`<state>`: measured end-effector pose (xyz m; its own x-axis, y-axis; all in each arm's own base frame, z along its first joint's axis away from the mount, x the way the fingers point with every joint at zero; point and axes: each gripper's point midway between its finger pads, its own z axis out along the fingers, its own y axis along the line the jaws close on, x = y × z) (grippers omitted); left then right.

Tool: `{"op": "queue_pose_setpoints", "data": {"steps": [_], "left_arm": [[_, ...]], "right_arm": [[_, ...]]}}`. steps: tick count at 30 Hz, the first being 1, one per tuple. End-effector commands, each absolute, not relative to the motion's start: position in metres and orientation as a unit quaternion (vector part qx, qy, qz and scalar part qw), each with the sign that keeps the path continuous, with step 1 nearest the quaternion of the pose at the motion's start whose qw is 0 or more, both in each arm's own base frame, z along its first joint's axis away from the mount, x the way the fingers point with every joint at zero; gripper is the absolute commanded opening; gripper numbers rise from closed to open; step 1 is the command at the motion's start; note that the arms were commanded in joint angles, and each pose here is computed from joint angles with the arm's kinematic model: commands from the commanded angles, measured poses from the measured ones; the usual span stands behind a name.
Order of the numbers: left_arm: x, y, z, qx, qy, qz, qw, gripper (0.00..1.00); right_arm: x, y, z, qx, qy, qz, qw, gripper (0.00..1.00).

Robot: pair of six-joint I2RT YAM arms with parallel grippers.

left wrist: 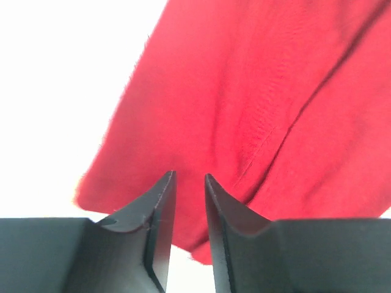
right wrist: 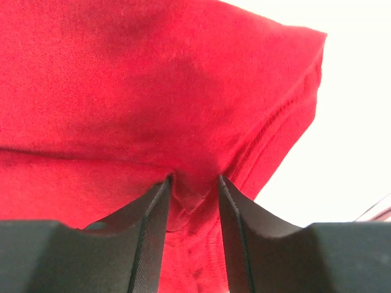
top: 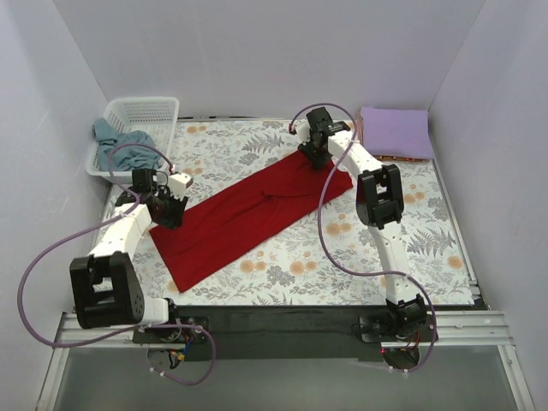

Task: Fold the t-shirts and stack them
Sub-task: Fold the tshirt

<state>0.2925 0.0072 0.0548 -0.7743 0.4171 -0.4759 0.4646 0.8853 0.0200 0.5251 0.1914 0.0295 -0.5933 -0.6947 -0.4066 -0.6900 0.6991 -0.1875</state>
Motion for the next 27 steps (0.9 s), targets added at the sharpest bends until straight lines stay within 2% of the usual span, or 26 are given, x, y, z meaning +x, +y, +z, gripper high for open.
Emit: {"op": "queue_pose_setpoints", "data": {"steps": [1,3,5,6,8,9,11,12,13,14,15,18,23,26,27], "left_arm": [[0.323,-0.014,0.128,0.232,0.897,-0.077,0.369,0.27],[0.328,-0.025,0.149,0.251,0.876,-0.096,0.400,0.28],[0.328,-0.040,0.162,0.286,0.849,-0.124,0.426,0.33],[0.327,-0.041,0.160,0.289,0.847,-0.127,0.428,0.36],[0.330,-0.046,0.155,0.299,0.846,-0.114,0.426,0.39],[0.330,-0.049,0.151,0.304,0.847,-0.113,0.421,0.39],[0.332,-0.057,0.151,0.319,0.839,-0.112,0.426,0.42],[0.334,-0.059,0.154,0.326,0.833,-0.108,0.434,0.48],[0.337,-0.059,0.162,0.331,0.825,-0.101,0.447,0.60],[0.348,-0.058,0.179,0.334,0.805,-0.085,0.483,0.63],[0.352,-0.059,0.199,0.324,0.790,-0.078,0.515,0.79],[0.362,-0.065,0.236,0.293,0.753,-0.085,0.583,0.80],[0.363,-0.085,0.238,0.294,0.752,-0.152,0.570,0.82],[0.355,-0.107,0.213,0.348,0.765,-0.193,0.506,0.82],[0.360,-0.107,0.218,0.346,0.767,-0.190,0.505,0.83]], "right_arm": [[0.573,0.193,0.024,-0.408,0.865,-0.064,0.287,0.41],[0.599,0.204,0.040,-0.403,0.843,-0.079,0.346,0.38],[0.616,0.213,0.067,-0.393,0.825,-0.086,0.398,0.39],[0.625,0.220,0.103,-0.384,0.806,-0.081,0.442,0.41],[0.627,0.223,0.138,-0.374,0.793,-0.075,0.475,0.44],[0.622,0.226,0.174,-0.374,0.779,-0.068,0.499,0.47],[0.610,0.223,0.194,-0.376,0.774,-0.064,0.505,0.49],[0.601,0.220,0.226,-0.372,0.764,-0.062,0.523,0.50],[0.594,0.218,0.234,-0.372,0.763,-0.061,0.525,0.51],[0.587,0.215,0.239,-0.370,0.765,-0.060,0.524,0.52],[0.575,0.210,0.248,-0.369,0.765,-0.057,0.524,0.55],[0.543,0.212,0.235,-0.377,0.790,-0.010,0.484,0.57],[0.468,0.227,0.168,-0.379,0.857,0.119,0.328,0.59],[0.429,0.241,0.130,-0.373,0.879,0.177,0.238,0.48],[0.419,0.241,0.123,-0.366,0.884,0.187,0.220,0.39]]}}
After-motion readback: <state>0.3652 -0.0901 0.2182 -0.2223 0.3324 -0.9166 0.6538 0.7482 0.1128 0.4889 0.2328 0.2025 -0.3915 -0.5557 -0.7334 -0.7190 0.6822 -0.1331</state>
